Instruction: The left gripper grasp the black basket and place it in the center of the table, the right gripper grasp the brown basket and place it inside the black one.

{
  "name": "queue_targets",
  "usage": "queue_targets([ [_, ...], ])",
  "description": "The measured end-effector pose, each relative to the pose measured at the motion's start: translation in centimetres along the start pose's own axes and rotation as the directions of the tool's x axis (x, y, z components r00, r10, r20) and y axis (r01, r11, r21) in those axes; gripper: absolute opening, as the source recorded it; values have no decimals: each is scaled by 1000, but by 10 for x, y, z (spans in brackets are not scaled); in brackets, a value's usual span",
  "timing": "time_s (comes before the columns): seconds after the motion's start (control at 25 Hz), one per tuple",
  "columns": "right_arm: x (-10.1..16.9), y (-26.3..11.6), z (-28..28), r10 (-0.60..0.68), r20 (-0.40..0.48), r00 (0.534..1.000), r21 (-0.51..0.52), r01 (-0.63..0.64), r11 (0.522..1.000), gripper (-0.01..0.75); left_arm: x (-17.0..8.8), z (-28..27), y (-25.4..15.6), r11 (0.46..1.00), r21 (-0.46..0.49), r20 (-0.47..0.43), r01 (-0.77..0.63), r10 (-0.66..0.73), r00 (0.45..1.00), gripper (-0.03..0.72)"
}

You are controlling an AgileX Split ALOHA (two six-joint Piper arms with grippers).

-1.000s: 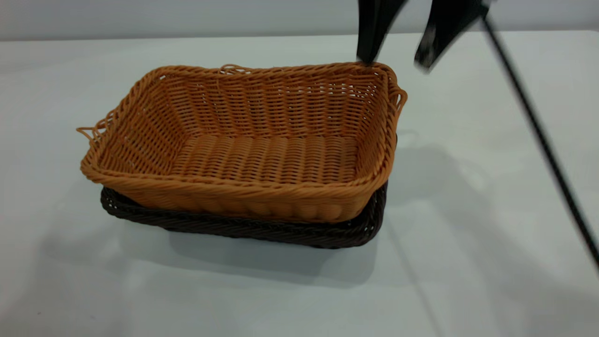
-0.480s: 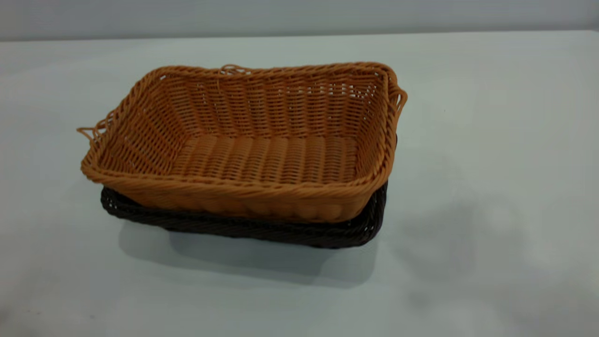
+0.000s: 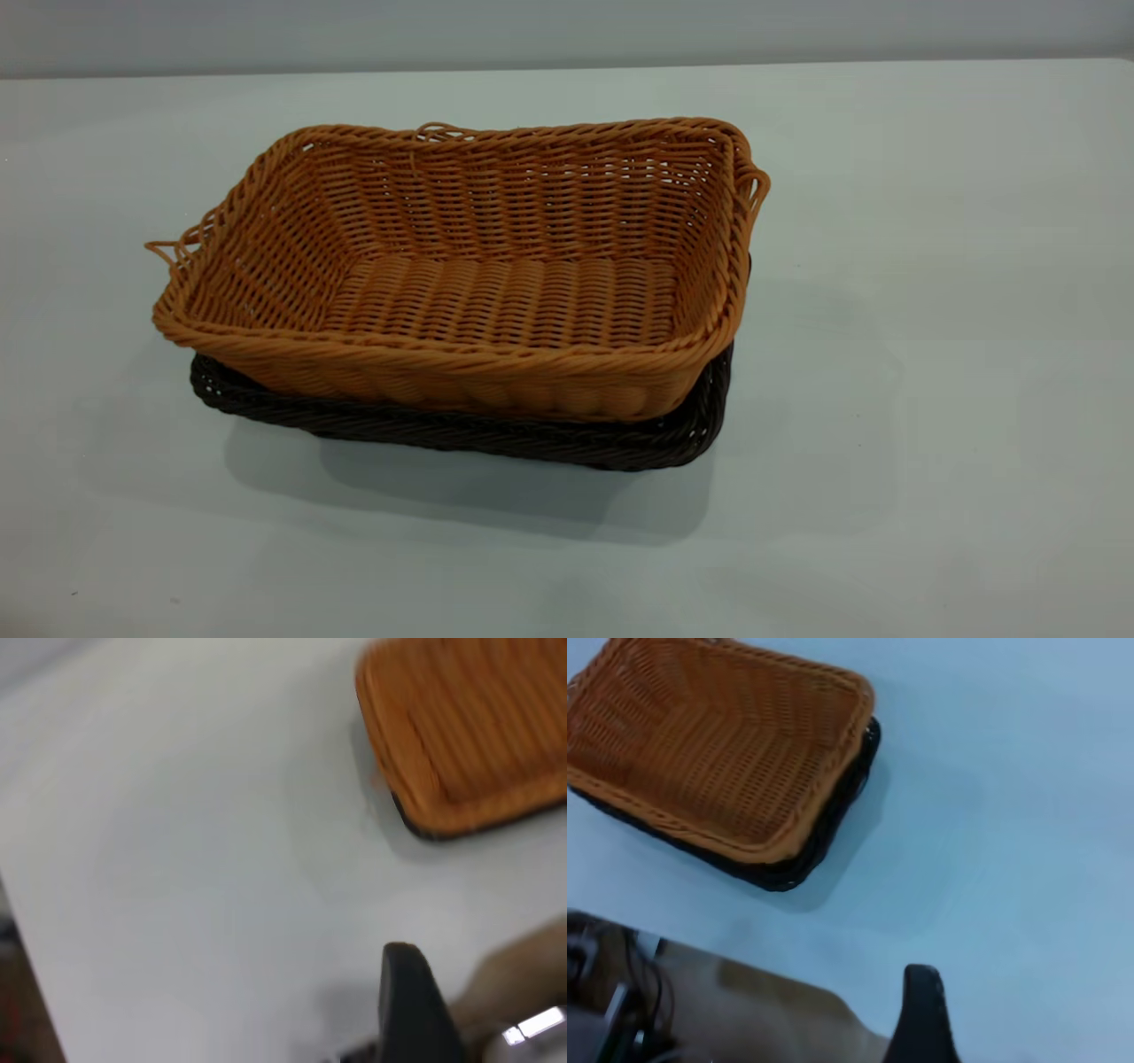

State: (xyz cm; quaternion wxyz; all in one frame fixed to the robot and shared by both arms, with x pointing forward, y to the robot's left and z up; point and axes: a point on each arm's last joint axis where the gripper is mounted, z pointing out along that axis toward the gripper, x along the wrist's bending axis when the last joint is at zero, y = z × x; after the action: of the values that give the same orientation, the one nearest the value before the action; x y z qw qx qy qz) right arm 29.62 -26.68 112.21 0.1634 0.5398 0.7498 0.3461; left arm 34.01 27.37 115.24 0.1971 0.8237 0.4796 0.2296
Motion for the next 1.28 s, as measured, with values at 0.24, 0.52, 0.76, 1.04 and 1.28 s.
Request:
queue_targets([
  [0.24,-10,-65,29,6,7,1000,10,-6,1000,498,-17,44,-27,981,180,94,70,-88,992,366],
  [0.52,-14,-83,42,12,25,1000,66,-14,998,494,-39,90,-73,915,398,184,69,-154,971,366],
  [0.76,-14,-83,42,11,30,999,66,-13,998,493,-44,108,-90,903,418,178,98,-188,966,366],
  [1.04,-14,-83,42,10,32,999,65,-12,998,492,-44,101,-92,921,374,177,109,-186,966,366],
  [1.28,-15,-87,35,46,58,997,-3,-46,999,492,-44,92,-96,944,305,174,127,-187,967,366],
])
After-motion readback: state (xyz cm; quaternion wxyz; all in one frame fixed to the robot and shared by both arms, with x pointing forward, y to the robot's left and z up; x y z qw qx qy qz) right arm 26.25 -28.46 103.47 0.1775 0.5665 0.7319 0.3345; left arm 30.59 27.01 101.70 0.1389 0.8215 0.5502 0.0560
